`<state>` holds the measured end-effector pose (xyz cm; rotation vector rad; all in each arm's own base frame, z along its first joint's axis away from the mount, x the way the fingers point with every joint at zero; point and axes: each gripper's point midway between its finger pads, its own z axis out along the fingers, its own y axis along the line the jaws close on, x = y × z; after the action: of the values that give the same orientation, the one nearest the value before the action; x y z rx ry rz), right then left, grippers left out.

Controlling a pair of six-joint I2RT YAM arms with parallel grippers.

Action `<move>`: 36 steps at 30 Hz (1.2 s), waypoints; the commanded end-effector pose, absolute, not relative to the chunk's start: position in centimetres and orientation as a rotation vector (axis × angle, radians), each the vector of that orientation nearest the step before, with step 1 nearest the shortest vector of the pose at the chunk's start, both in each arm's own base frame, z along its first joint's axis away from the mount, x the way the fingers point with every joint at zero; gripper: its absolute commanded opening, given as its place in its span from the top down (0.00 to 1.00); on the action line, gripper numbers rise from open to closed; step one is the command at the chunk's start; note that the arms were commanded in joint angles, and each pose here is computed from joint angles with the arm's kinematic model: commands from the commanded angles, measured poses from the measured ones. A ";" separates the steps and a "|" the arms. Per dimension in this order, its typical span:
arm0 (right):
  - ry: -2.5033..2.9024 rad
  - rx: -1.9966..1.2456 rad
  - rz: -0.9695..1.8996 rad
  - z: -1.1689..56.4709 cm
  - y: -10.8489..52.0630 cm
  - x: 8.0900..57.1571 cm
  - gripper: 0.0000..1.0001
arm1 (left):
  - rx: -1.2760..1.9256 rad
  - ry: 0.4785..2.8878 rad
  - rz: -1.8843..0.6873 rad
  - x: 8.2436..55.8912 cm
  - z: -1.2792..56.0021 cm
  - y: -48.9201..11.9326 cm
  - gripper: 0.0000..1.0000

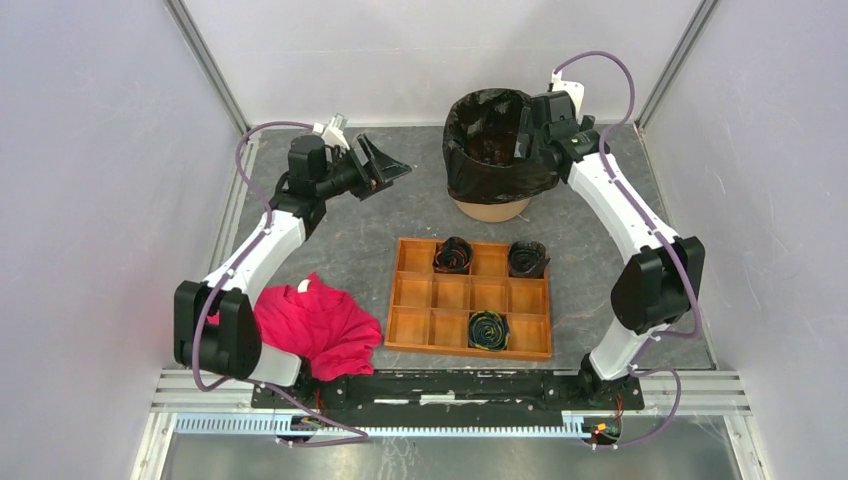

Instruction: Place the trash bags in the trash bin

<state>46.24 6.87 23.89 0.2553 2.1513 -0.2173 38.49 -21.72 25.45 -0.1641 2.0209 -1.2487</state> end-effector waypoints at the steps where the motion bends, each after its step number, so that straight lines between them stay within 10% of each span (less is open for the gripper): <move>1: 2.064 0.447 -0.165 24.7 6.9 46.9 0.02 | -0.028 2.020 -1.117 37.3 26.3 -20.6 0.12; 36: 1.888 0.783 -0.231 25.5 0.7 41.3 0.96 | -0.040 1.994 -1.219 36.8 26.2 -20.7 0.12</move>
<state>43.25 4.80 22.63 0.6737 2.0204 -0.1640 37.10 -20.62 24.38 -0.1043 2.0644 -1.1967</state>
